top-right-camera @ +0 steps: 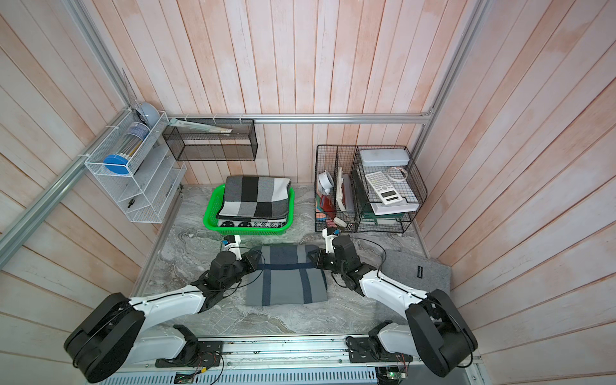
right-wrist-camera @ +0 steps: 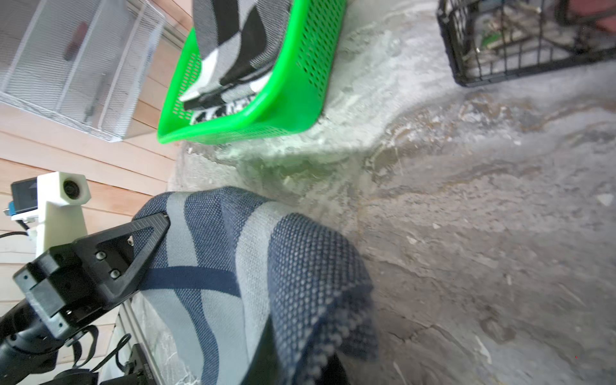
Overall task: Put the folded scarf in the basket
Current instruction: Pick up the scarf at the center of the board.
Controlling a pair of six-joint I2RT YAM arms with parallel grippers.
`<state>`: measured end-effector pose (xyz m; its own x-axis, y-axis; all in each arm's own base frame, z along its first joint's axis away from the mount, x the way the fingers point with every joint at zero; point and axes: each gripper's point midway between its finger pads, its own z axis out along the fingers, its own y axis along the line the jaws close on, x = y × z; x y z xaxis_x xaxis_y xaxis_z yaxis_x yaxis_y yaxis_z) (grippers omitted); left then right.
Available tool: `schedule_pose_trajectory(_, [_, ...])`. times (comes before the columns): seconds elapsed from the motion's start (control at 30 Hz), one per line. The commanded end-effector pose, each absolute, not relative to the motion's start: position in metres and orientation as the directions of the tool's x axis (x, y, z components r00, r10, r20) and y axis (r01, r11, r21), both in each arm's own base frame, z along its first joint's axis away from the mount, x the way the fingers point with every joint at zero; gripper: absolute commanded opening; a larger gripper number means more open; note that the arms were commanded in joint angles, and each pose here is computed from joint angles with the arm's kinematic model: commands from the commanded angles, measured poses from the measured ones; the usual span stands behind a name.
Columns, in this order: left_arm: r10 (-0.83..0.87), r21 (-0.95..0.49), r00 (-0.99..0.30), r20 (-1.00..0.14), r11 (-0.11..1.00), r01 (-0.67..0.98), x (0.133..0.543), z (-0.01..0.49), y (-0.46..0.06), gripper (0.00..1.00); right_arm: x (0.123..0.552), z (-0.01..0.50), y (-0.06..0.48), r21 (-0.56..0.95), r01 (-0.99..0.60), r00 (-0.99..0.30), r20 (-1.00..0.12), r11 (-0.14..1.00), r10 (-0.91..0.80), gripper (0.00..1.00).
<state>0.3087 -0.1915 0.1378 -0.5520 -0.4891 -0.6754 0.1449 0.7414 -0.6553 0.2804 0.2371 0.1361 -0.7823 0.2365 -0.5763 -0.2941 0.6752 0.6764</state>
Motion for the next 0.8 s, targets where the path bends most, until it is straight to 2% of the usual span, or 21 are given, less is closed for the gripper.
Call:
schedule_pose_trajectory(0.0, [-0.448, -0.561, -0.471, -0.760, 0.818, 0.128, 0.318, 0.162, -0.169, 0.00, 0.287, 0.174, 0.247, 0.672, -0.359, -0.725, -0.638, 0.648, 0.260, 0.00])
schedule_pose_trajectory(0.33, [-0.472, -0.537, -0.370, -0.800, 0.839, 0.090, 0.358, 0.214, -0.120, 0.00, 0.339, 0.244, 0.287, 0.636, -0.465, -0.640, -0.722, 0.616, 0.263, 0.00])
schedule_pose_trajectory(0.63, [-0.471, -0.513, -0.319, -0.823, 0.857, 0.057, 0.425, 0.248, -0.080, 0.00, 0.409, 0.270, 0.315, 0.606, -0.459, -0.550, -0.768, 0.649, 0.329, 0.00])
schedule_pose_trajectory(0.77, [-0.470, -0.501, -0.312, -0.825, 0.865, 0.021, 0.453, 0.255, -0.062, 0.00, 0.440, 0.270, 0.330, 0.597, -0.452, -0.554, -0.770, 0.662, 0.316, 0.00])
